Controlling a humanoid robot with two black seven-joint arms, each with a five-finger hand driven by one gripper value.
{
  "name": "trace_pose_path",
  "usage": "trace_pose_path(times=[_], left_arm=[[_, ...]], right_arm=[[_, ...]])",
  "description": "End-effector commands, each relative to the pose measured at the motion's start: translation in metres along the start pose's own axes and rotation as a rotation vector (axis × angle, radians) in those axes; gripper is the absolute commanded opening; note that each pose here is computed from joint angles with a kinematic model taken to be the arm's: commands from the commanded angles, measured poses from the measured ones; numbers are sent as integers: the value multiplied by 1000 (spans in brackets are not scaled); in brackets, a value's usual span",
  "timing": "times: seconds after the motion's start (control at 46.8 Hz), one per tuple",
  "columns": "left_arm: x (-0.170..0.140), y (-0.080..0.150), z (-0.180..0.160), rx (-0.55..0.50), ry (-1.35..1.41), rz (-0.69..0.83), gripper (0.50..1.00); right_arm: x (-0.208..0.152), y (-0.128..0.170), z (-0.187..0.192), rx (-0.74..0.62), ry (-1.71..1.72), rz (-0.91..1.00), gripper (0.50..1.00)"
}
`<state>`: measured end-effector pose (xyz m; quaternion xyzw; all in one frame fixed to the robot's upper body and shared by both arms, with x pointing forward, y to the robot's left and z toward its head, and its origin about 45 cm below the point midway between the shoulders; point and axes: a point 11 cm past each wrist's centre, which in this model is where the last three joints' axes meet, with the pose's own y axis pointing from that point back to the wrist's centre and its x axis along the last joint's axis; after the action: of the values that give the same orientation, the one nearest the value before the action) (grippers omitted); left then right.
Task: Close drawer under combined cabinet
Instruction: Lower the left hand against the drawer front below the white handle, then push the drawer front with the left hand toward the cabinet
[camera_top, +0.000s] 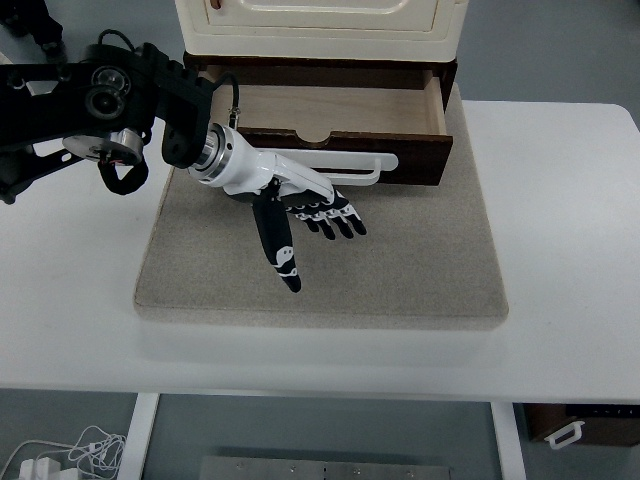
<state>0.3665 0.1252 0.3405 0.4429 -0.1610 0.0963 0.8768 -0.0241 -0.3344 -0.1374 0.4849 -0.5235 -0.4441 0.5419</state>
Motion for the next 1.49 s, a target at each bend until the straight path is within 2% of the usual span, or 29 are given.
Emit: trace_pose_path(times=[0.0, 0.683, 1.473], left_arm=[[1, 0, -1, 4, 2, 0, 1000], [15, 1, -10, 39, 1, 55, 1000], [46, 7, -29, 78, 57, 149, 1000]], right_arm=[[0, 0, 0, 1, 0, -1, 952], [0, 0, 0, -1, 0, -1, 952], [0, 0, 0, -1, 0, -1, 952]])
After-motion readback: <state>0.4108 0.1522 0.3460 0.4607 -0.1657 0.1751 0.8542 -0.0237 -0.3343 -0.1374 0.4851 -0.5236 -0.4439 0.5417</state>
